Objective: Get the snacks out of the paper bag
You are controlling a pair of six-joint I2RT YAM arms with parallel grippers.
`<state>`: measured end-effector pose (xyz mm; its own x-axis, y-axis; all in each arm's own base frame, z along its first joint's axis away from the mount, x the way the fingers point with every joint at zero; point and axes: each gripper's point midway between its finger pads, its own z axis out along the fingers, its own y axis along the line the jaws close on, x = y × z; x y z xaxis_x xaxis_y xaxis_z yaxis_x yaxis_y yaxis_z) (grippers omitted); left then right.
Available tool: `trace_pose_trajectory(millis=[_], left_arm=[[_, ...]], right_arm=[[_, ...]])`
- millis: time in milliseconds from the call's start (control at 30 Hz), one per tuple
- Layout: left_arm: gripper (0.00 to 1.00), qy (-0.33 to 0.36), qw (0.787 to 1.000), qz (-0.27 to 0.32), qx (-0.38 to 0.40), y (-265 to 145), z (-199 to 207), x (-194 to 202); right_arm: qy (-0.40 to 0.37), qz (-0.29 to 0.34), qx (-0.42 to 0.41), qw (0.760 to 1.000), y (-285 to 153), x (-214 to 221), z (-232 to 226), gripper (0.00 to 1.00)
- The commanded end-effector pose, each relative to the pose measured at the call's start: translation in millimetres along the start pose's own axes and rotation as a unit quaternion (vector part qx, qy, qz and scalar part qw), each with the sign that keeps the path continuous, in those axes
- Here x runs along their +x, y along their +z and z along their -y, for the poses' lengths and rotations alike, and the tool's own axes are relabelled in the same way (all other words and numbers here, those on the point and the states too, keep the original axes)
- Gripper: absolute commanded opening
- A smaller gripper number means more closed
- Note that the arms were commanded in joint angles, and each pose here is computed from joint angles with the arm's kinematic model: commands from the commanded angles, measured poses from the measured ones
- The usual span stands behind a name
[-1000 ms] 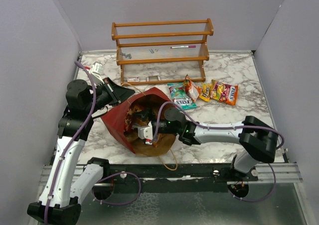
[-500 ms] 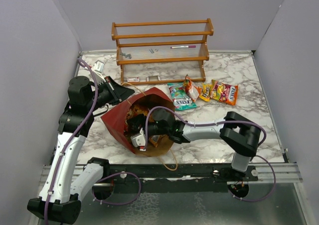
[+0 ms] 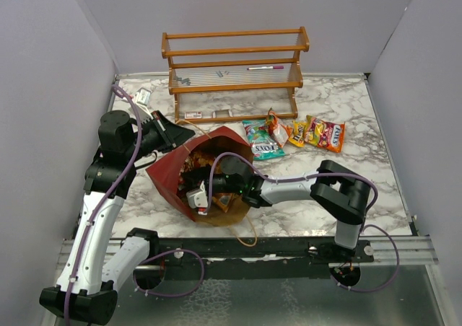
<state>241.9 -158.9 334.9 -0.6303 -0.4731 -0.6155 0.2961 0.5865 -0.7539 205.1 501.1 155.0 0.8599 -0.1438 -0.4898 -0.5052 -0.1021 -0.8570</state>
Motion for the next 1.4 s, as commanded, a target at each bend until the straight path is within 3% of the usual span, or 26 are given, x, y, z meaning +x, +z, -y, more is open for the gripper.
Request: trace_pose_trajectory(millis=[0,233,467,833,1100,1367], left_arm=[[0.00,0.010,1.000,0.016,0.007,-7.3,11.2,-9.0],[0.00,0.010,1.000,0.023,0.013,-5.9,13.1,-11.8],[0.00,0.007,0.999,0.030,0.027,-9.5,16.5,-9.0],[0.00,0.016,0.999,0.029,0.042,-8.2,17.3,-5.3],[0.00,0.025,0.999,0.028,0.035,-2.8,10.6,-5.9],[0.00,0.029,0.999,0.024,0.033,3.4,4.6,-5.2]], right_arm=[[0.017,0.009,0.054,0.998,-16.7,-17.1,28.1,0.04],[0.072,0.017,0.072,0.995,-54.3,-37.5,36.4,0.01],[0.177,0.037,0.054,0.982,-97.6,-64.8,25.6,0.01],[0.359,0.004,0.043,0.932,-179.7,-102.0,24.6,0.01],[0.409,0.033,0.109,0.905,-246.5,-143.8,71.0,0.01],[0.428,0.029,0.191,0.883,-280.0,-154.6,119.9,0.01]])
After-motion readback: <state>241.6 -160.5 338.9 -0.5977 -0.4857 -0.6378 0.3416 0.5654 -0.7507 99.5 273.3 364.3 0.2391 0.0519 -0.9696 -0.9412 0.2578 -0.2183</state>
